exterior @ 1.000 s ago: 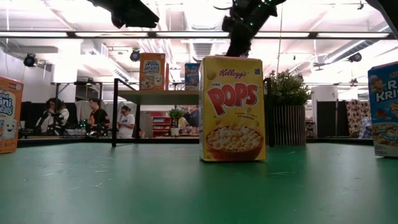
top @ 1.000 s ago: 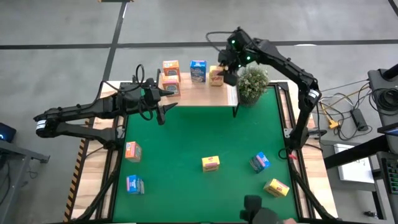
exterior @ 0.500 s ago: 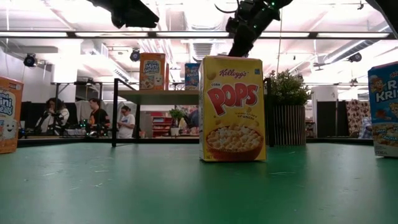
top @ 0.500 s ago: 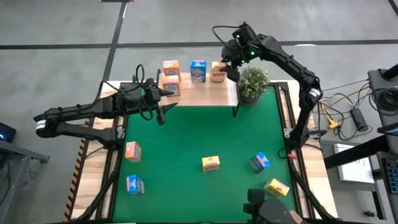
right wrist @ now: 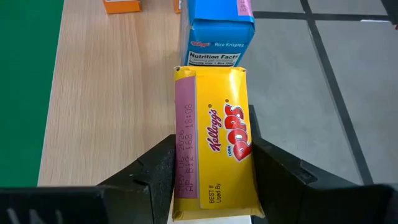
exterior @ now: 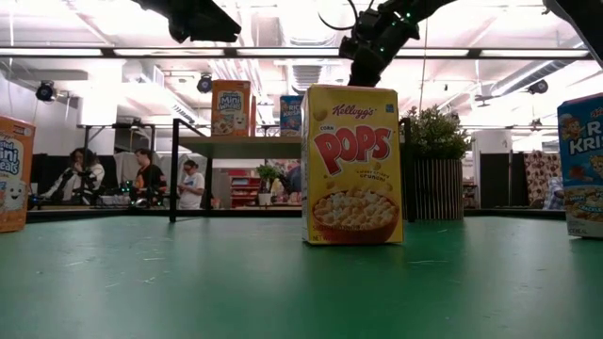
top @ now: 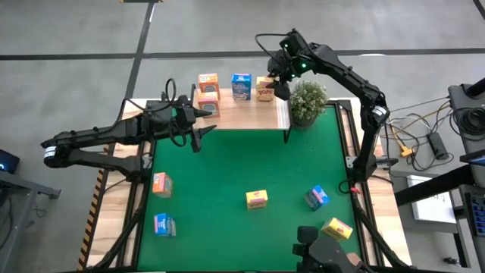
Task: Stack cereal on shelf
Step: Adjust the yellow cereal box on the shelf
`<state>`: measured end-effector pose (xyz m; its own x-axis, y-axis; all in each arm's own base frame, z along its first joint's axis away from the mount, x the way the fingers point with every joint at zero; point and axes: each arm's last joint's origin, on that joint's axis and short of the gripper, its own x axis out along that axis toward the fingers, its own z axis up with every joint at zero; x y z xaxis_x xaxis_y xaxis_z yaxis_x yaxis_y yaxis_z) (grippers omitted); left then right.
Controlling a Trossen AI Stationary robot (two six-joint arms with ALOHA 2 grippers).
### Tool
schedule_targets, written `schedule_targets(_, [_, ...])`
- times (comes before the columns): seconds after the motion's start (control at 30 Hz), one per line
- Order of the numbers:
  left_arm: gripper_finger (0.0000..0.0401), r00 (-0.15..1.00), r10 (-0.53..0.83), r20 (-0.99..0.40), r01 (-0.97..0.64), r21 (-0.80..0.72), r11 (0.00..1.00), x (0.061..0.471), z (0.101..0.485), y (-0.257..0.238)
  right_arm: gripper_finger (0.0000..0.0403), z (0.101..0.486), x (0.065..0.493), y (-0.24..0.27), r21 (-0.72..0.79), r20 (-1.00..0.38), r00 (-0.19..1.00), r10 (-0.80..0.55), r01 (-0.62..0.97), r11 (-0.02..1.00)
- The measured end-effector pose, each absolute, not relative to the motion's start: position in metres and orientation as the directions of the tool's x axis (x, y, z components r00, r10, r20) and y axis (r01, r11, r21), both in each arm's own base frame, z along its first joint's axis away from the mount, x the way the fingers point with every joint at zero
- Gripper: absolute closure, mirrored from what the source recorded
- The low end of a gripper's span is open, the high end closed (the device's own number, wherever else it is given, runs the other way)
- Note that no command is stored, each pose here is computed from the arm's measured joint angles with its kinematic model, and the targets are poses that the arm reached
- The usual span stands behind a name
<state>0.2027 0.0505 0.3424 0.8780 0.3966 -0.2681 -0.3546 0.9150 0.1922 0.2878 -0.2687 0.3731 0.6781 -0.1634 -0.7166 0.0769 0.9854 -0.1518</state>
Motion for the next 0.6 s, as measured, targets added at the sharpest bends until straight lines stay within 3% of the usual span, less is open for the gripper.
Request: schedule_targets(0.6, [0.0195,0.878,0.397,-0.269,-0.355,0.192,0.915,0.2027,0.3423,0.0506,0.0227,0.3728,0.2873,-0.2701,-0.203,-0.729,0.652,-0.208,0.085,0.976])
